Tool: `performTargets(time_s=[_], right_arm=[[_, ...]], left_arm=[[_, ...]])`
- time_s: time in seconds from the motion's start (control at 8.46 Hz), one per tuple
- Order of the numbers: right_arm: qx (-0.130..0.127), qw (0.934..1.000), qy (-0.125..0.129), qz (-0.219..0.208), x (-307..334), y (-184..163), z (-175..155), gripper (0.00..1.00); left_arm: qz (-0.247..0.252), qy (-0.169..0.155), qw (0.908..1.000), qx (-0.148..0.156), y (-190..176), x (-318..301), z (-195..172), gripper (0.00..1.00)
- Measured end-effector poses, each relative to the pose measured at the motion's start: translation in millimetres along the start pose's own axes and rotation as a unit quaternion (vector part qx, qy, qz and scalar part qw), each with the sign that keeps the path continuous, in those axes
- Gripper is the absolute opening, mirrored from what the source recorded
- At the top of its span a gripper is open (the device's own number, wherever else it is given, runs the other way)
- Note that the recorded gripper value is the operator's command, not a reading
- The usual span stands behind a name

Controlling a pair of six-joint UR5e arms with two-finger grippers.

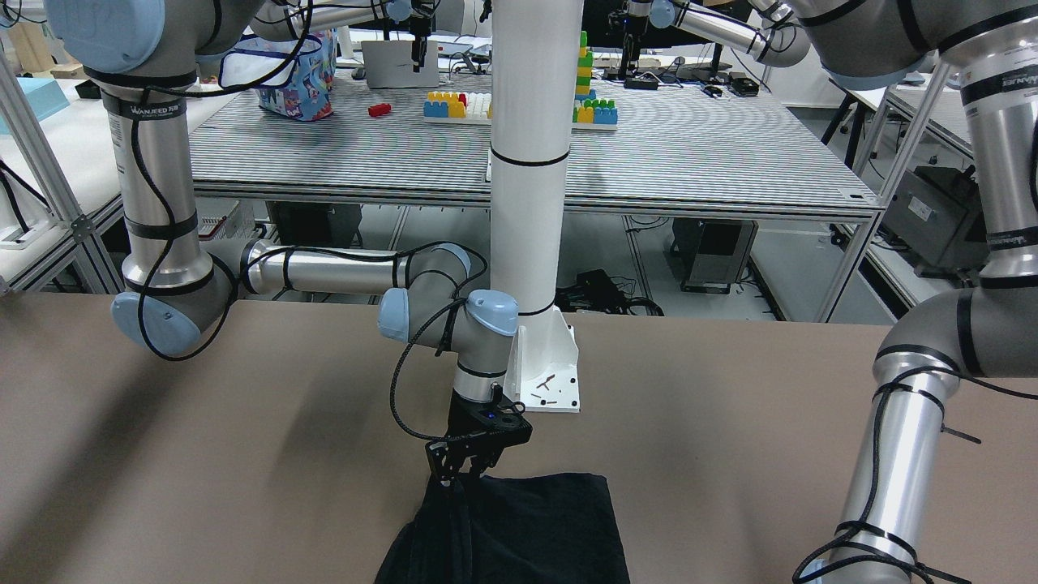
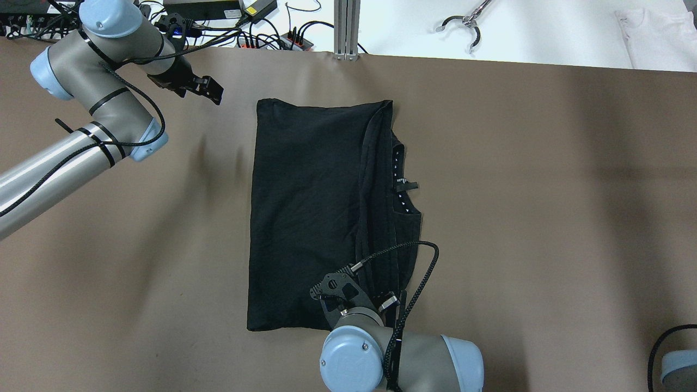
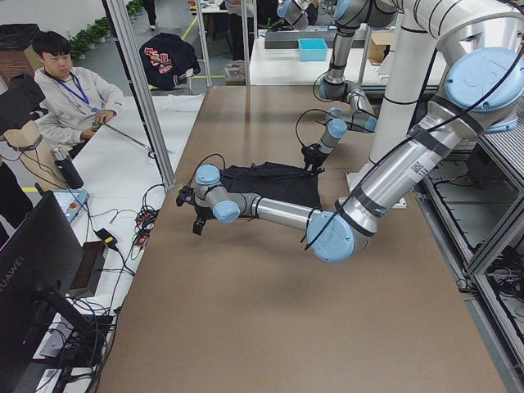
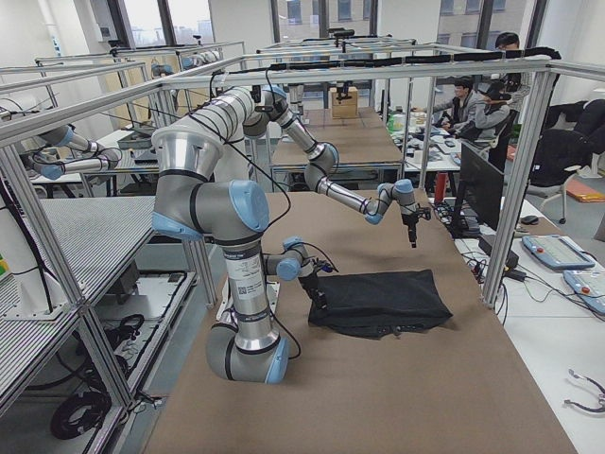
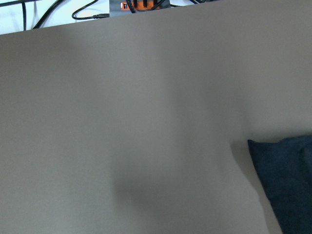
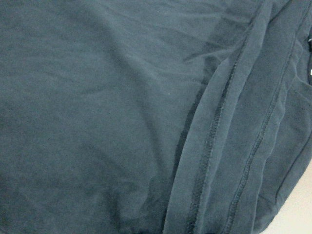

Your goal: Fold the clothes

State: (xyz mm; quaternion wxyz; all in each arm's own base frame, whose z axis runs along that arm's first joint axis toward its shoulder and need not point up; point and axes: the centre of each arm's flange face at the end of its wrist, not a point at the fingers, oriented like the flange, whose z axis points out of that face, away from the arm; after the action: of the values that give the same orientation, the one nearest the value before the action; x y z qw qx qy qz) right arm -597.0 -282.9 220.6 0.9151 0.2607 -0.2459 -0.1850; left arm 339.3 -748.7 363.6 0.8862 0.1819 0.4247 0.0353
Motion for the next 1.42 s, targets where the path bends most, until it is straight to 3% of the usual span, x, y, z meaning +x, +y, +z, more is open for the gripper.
performTargets(time_s=[0.12, 0.24, 0.95, 1.42], right_arm=[[0.000, 1.0000, -0.001, 0.000, -0.4, -0.1, -0.4, 0.04], [0.001, 1.0000, -0.001, 0.000, -0.4, -0.1, -0.5, 0.00], [0.005, 0.9999, -0.006, 0.006, 15.2, 3.9, -6.3, 0.00], [-0.007, 0.9991, 0.007, 0.042, 58.1, 46.5, 3.9, 0.01]], left_arm=[[0.000, 0.000, 1.0000, 0.000, 0.1, -0.2, 0.2, 1.00], [0.000, 0.000, 1.0000, 0.000, 0.1, -0.3, 0.3, 1.00], [0.000, 0.000, 1.0000, 0.000, 1.0, -1.3, 0.6, 1.00], [0.000, 0.001, 1.0000, 0.001, 1.0, -0.9, 0.1, 1.00]])
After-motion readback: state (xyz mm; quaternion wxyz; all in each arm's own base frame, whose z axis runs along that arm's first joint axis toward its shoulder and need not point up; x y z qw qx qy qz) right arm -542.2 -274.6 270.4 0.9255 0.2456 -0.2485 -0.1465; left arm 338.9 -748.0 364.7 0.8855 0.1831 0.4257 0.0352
